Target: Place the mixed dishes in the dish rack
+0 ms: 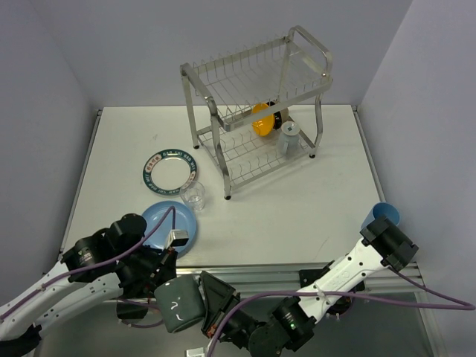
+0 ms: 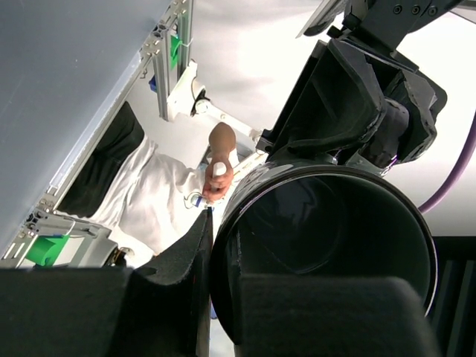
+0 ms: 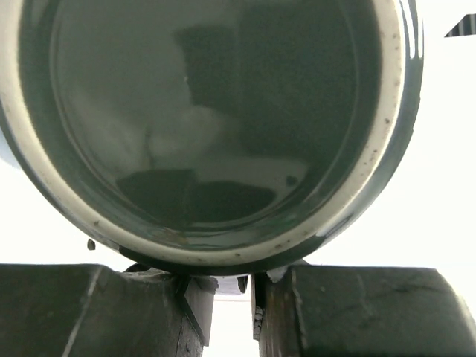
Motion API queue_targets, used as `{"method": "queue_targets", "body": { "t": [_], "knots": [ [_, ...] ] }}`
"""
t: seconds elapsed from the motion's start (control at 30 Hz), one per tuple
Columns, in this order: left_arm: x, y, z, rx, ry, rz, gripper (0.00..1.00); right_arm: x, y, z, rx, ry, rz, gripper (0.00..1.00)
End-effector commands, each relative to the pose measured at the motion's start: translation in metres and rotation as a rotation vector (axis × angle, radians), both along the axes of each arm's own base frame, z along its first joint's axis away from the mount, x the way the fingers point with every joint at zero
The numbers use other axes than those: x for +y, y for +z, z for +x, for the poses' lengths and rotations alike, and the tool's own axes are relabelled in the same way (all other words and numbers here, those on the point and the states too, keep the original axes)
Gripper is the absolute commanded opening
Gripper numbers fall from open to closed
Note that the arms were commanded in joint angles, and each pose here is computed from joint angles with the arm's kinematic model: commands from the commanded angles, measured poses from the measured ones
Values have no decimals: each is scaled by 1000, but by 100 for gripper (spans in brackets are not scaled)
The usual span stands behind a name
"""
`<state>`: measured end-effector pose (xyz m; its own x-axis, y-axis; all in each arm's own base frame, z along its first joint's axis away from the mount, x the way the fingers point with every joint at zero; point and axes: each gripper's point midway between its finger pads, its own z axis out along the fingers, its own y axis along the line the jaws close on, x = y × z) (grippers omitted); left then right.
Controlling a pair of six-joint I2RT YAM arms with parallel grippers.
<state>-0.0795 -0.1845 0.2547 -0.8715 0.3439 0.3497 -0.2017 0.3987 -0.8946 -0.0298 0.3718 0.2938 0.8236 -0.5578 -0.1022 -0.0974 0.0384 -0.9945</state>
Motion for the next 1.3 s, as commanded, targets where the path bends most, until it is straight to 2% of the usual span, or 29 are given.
{"method": "queue_targets", "body": {
  "t": [0.0,0.1,0.13,0.3,0.53,0.6,0.67,0.7,0.73,0.8,0.83,0.87,0.93,0.97,1.03,1.07,1.1,1.13,1.17,1.2,1.27],
  "knots": [
    [-19,24,27,-178,137,-126,22,11,16,-9,197,20,161,0],
    [-19,23,29,-171,160,-120,50,10,17,-10,237,5,182,0],
    [-20,22,31,-174,175,-117,66,9,15,-12,234,4,165,0],
    [-21,9,38,-185,212,-64,98,7,13,-16,290,-13,168,0],
    [-23,-32,63,-216,336,119,99,-7,7,-7,360,-60,199,0],
    [-14,-56,86,-290,451,268,99,-12,5,-5,436,-79,242,0],
    [-7,-57,106,-371,543,330,99,-22,-3,1,456,-108,234,0],
    [3,-63,128,-443,652,405,99,-27,-3,4,515,-123,283,0],
    [8,-54,141,-488,718,415,99,-33,-9,9,514,-141,279,0],
    [24,-48,173,-602,870,480,99,-46,-7,17,601,-179,366,0],
    [27,-40,182,-638,916,472,99,-55,-13,26,592,-211,356,0],
    [29,-35,190,-667,955,469,99,-63,-9,34,679,-237,449,0],
    [29,-25,206,-721,1019,456,99,-81,-14,53,711,-298,481,0],
    [28,-23,211,-741,1027,459,99,-91,-9,62,815,-311,582,0],
    [32,-26,222,-784,1049,528,99,-106,-17,85,879,-369,622,0],
    [35,-28,225,-798,1051,556,99,-116,-12,95,964,-371,693,0],
    [36,-27,228,-814,1056,572,99,-117,-17,98,1035,-367,689,0],
    [38,-31,232,-831,1058,607,99,-124,-24,107,1059,-390,708,0],
    [40,-32,233,-833,1063,622,99,-138,-18,126,1098,-429,800,0],
    [40,-33,234,-837,1066,627,99,-141,-21,130,1135,-433,811,0],
    [37,-29,236,-843,1080,588,99,-158,-19,151,1158,-486,904,0]
  ]
}}
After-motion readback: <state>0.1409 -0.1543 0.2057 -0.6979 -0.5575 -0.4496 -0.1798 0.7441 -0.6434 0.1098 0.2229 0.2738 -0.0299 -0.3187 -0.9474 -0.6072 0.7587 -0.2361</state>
